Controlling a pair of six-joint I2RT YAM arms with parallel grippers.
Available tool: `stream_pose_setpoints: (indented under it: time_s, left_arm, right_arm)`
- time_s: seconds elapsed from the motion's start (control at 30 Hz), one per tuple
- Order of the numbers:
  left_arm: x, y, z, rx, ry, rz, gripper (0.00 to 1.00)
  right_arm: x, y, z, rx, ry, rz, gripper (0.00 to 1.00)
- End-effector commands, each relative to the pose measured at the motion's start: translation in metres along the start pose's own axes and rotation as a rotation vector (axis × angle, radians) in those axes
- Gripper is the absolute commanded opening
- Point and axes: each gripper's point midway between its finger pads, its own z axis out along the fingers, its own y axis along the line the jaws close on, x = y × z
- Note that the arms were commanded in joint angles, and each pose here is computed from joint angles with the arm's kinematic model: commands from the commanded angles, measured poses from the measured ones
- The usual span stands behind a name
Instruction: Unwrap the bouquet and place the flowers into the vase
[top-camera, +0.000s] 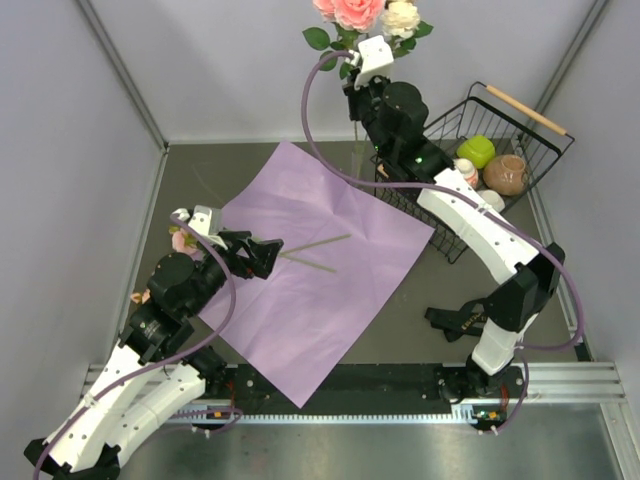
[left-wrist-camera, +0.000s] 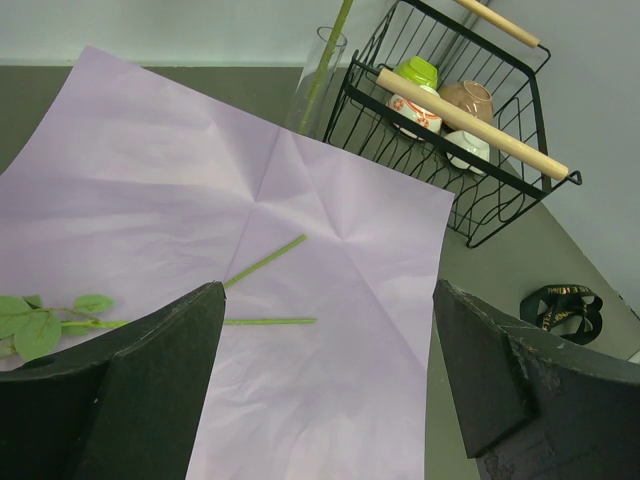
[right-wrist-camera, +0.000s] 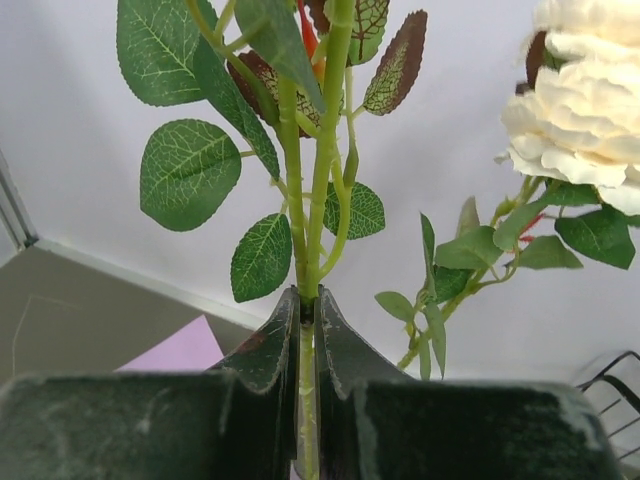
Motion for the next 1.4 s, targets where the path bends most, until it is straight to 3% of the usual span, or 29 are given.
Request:
stream_pose_setpoints:
  time_s: [0.0,1.37]
  left_arm:
    - [-0.004,-0.002,0.001,0.012,-0.026,0.001,0.91]
    - [0.0,0.002,-0.002,0.0,-0.019,0.004,0.91]
  right_arm:
    - [-0.001,-0.005,0.005,0.037,-0.028,0.006,0.0]
    - [0.119,0.002,0.032,0.095,0.158,-0.068,0.0]
